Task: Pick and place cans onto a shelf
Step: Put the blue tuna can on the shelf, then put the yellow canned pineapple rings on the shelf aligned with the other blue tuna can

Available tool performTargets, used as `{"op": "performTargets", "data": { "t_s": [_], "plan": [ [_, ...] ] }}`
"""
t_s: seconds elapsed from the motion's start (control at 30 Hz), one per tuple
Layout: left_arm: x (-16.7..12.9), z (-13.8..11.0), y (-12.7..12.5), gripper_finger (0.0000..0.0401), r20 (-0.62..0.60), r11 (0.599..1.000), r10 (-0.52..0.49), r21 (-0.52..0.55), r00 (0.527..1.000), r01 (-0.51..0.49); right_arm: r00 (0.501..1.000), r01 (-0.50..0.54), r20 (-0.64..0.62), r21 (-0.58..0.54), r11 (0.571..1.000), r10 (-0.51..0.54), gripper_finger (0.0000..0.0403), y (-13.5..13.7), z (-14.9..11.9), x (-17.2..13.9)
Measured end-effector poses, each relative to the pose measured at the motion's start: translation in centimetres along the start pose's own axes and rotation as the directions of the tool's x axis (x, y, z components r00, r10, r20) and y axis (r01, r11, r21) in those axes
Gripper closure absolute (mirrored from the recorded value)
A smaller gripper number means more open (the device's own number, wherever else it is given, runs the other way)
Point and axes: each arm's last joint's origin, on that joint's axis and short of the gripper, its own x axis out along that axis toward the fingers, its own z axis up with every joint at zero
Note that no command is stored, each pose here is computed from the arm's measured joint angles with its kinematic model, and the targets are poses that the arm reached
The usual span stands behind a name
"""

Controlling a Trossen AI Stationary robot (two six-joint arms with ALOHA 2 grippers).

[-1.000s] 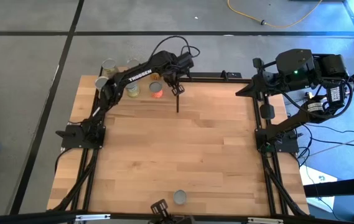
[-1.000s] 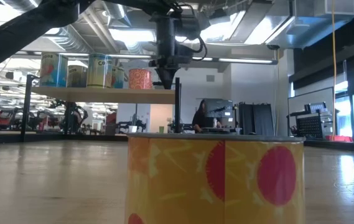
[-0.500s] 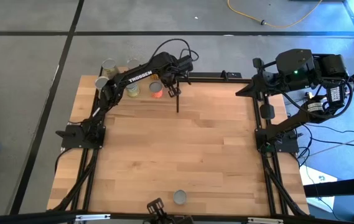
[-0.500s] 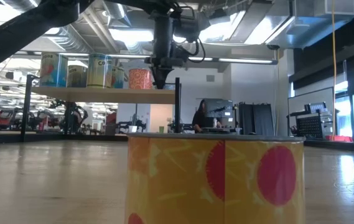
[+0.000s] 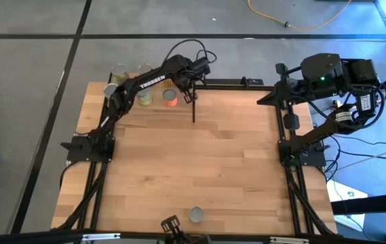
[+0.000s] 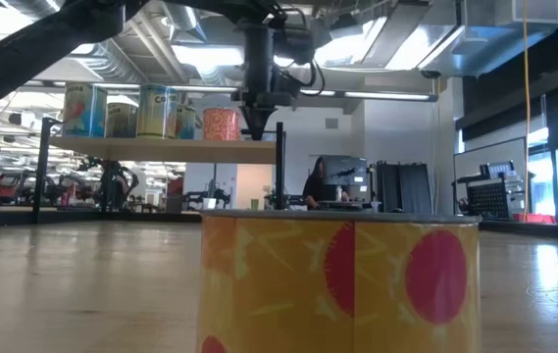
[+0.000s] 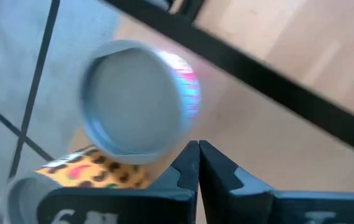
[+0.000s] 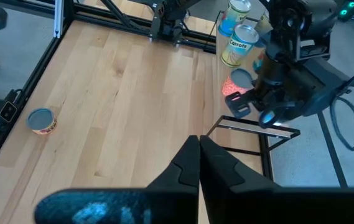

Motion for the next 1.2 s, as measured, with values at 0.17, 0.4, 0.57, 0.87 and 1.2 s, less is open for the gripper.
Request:
{"op": "performTargets", "data": {
  "t_s": [0.17,0.4,0.57,0.87,1.2],
  "plan": [
    [-2.2,-0.4,-1.5,0.0401,0.04,0.999,-0.043,0.031,0.998,0.042,1.0,0.0,0.0,-0.002,1.0,0.0,0.0397,0.0,0.0,0.0],
    [-7.2,-2.0,-4.6,0.0401,0.11,0.969,-0.199,0.171,0.974,0.179,1.0,-0.002,-0.003,-0.026,1.0,0.002,0.0397,0.0,0.1,0.2],
    [-10.9,-3.7,-6.7,0.0401,0.14,0.9,-0.354,0.32,0.925,0.296,0.997,-0.083,-0.009,-0.045,0.996,0.082,0.0397,0.1,0.5,1.2],
    [-17.2,-7.9,-9.3,0.0401,0.156,0.771,-0.491,0.536,0.857,0.344,0.965,-0.259,-0.062,-0.084,0.962,0.255,0.0397,0.6,1.7,5.4],
    [-22.0,-12.5,-11.7,0.0401,0.132,0.672,-0.611,0.608,0.78,0.424,0.926,-0.355,-0.171,-0.095,0.93,0.336,0.0397,1.6,2.9,10.9]
  ]
}}
